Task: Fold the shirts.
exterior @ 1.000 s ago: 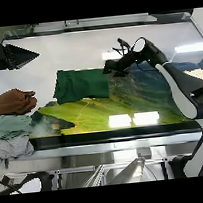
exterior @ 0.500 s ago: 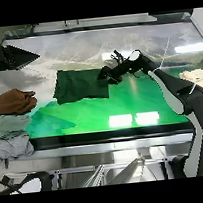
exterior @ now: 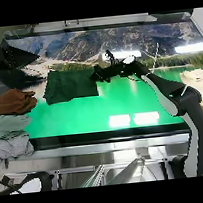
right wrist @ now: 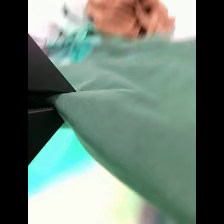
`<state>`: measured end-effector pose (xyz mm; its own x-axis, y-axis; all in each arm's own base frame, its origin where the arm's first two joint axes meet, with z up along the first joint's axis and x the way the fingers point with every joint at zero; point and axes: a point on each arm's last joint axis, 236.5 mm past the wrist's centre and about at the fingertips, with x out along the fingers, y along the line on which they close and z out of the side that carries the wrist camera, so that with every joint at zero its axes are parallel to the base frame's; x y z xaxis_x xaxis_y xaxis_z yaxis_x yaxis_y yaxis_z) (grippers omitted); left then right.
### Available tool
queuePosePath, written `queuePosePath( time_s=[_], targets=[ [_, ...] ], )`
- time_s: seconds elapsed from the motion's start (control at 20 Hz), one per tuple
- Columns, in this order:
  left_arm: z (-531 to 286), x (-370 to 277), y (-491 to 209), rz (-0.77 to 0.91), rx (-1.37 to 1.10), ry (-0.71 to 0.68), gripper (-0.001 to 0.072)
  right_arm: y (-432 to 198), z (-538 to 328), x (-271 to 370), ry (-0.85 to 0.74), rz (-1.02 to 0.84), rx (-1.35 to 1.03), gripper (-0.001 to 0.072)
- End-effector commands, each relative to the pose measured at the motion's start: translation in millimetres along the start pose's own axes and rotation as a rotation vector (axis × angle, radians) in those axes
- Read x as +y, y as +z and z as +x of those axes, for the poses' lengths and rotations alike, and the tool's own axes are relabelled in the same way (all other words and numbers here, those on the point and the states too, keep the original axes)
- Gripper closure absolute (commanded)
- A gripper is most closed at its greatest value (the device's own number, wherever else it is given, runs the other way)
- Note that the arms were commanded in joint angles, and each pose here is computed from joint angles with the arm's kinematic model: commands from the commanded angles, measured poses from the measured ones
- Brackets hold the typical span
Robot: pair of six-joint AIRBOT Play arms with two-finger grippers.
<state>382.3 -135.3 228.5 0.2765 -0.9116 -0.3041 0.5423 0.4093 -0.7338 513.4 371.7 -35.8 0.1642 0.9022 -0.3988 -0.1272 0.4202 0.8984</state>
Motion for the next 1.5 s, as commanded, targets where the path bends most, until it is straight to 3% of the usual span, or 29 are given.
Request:
queuePosePath(
  time_s=[0.0,0.15,0.4,0.8,1.2,1.45],
  targets=[
    [0.1,-3.6,-5.4,-0.001,0.023,-0.015,0.0692,26.9,-30.8,43.6,0.068,-0.07,-0.079,0.0687],
    [0.1,-4.7,-7.1,-0.001,0.03,-0.019,0.0691,85.6,-129.3,64.8,-0.024,-0.134,-0.263,0.0688],
    [0.1,-4.4,-7.0,-0.001,0.03,-0.018,0.0691,159.5,-369.9,56.1,-0.256,-0.053,-0.712,0.0687],
    [0.3,-4.4,-6.8,-0.001,0.029,-0.018,0.0692,122.0,-635.9,7.5,-0.552,0.129,-1.145,0.0687],
    [0.3,-4.3,-6.8,-0.035,0.029,-0.017,0.0692,59.5,-709.0,-59.2,-0.854,0.313,-1.152,0.0687],
    [2.9,-6.0,-8.0,-0.036,0.036,-0.022,0.0692,42.2,-692.7,-66.4,-0.87,0.366,-1.054,0.0687]
  ],
)
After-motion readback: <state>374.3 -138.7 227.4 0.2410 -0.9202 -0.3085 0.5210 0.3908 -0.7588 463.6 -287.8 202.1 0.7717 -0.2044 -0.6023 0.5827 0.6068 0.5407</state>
